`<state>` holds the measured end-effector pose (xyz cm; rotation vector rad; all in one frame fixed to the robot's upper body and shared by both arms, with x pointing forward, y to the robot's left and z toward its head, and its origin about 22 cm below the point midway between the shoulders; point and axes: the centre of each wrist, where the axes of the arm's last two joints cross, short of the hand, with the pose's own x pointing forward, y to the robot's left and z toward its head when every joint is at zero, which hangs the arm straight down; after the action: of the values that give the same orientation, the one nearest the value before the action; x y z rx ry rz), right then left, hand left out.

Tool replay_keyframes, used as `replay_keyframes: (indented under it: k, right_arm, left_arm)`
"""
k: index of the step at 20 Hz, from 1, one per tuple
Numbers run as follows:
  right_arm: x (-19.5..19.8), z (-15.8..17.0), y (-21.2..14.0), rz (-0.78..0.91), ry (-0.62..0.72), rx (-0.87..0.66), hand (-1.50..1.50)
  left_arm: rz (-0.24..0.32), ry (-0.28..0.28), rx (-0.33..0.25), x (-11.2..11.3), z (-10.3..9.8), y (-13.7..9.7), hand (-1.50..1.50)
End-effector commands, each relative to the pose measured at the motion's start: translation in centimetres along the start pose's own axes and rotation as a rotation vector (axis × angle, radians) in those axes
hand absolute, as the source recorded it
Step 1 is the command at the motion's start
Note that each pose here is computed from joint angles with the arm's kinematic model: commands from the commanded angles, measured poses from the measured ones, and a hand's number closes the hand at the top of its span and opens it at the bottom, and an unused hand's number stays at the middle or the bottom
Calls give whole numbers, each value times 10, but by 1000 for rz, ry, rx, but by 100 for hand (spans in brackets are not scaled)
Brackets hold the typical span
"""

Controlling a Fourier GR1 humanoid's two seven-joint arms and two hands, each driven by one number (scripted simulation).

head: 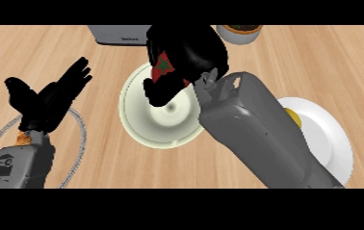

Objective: Pick the tomato from the plate and place it in the bowl

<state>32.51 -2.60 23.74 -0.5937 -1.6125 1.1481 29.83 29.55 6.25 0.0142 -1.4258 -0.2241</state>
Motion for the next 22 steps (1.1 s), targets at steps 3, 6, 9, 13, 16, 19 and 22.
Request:
replay_keyframes:
  k: [3, 6, 9, 13, 16, 19, 22]
  right_arm:
    - [-32, -48, 42, -28, 16, 21, 150]
    - [-39, -62, 49, -109, 24, 70, 150]
    - [-45, -73, 69, -74, 18, 83, 150]
    - [-63, -79, 75, -271, 128, 118, 150]
    - [-76, -83, 75, -406, 192, 128, -150]
    - [-89, -81, 89, -494, 182, 113, -150]
    - [-81, -82, 90, -514, 127, 20, -150]
  left_arm:
    - [-12, -16, -2, 14, -1, 2, 0]
    - [-10, -23, -28, 0, -6, -24, 0]
    - [-7, -20, -13, 4, -6, -9, 0]
    - [-38, -33, -86, 9, -10, -25, 0]
    - [-27, -42, -81, 16, -15, -36, 0]
    - [-38, -54, -107, 25, -22, -30, 0]
    - [-25, -70, -99, 20, -24, -43, 0]
